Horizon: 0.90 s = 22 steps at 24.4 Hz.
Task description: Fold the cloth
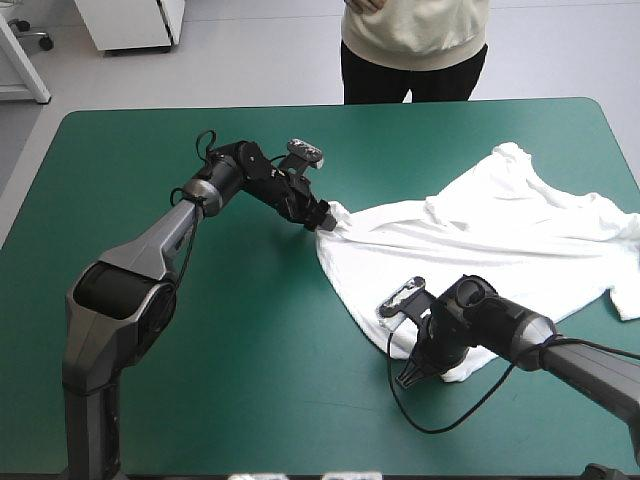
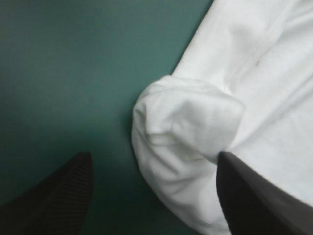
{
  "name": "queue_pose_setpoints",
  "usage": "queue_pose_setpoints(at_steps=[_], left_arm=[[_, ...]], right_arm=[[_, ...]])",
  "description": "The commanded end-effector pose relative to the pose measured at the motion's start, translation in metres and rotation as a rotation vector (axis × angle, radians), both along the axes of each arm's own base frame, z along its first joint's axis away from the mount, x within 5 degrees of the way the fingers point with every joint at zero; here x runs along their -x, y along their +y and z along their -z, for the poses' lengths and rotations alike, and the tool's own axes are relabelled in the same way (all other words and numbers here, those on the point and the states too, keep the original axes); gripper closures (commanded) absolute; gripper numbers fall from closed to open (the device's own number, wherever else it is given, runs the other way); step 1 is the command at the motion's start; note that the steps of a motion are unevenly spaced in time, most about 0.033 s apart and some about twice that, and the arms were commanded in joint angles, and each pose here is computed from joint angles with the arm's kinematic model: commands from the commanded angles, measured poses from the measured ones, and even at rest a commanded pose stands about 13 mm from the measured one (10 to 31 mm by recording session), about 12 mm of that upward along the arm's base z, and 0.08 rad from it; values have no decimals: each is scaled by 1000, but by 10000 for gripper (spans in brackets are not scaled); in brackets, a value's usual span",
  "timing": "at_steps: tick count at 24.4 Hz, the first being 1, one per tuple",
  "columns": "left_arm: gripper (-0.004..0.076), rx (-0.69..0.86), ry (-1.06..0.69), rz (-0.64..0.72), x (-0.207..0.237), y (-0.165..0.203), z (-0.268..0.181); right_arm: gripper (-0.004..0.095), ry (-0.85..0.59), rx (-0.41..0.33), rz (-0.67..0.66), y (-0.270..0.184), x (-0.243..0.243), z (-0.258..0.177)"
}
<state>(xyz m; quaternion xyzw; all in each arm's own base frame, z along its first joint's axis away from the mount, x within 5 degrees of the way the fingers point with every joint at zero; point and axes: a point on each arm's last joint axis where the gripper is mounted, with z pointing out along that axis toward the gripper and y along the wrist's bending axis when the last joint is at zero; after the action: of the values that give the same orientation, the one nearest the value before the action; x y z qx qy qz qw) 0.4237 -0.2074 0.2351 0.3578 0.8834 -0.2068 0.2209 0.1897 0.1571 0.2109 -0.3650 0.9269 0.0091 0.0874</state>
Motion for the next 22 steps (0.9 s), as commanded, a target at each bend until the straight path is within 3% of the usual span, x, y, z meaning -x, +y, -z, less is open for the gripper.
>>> queue_pose_setpoints(at_steps=[1, 3, 6, 8, 12, 15, 18, 22], left_arm=[[215, 71, -65, 12, -2, -13, -34], [244, 70, -65, 31, -5, -20, -29], [363, 49, -60, 75, -2, -31, -22], [459, 12, -65, 99, 0, -37, -16], [731, -69, -93, 106, 2, -38, -15], [733, -85, -97, 95, 5, -32, -28], [733, -119, -95, 127, 18, -18, -64], [733, -182, -50, 67, 33, 8, -95]], right_arm=[[925, 61, -62, 43, 5, 7, 0], [925, 59, -64, 43, 5, 6, 0], [925, 56, -66, 43, 5, 6, 0], [925, 54, -68, 43, 5, 6, 0], [925, 57, -71, 45, 6, 6, 0], [925, 43, -83, 45, 7, 5, -1], [925, -16, -153, 101, 5, 7, -18], [925, -86, -255, 182, -9, 23, -60]])
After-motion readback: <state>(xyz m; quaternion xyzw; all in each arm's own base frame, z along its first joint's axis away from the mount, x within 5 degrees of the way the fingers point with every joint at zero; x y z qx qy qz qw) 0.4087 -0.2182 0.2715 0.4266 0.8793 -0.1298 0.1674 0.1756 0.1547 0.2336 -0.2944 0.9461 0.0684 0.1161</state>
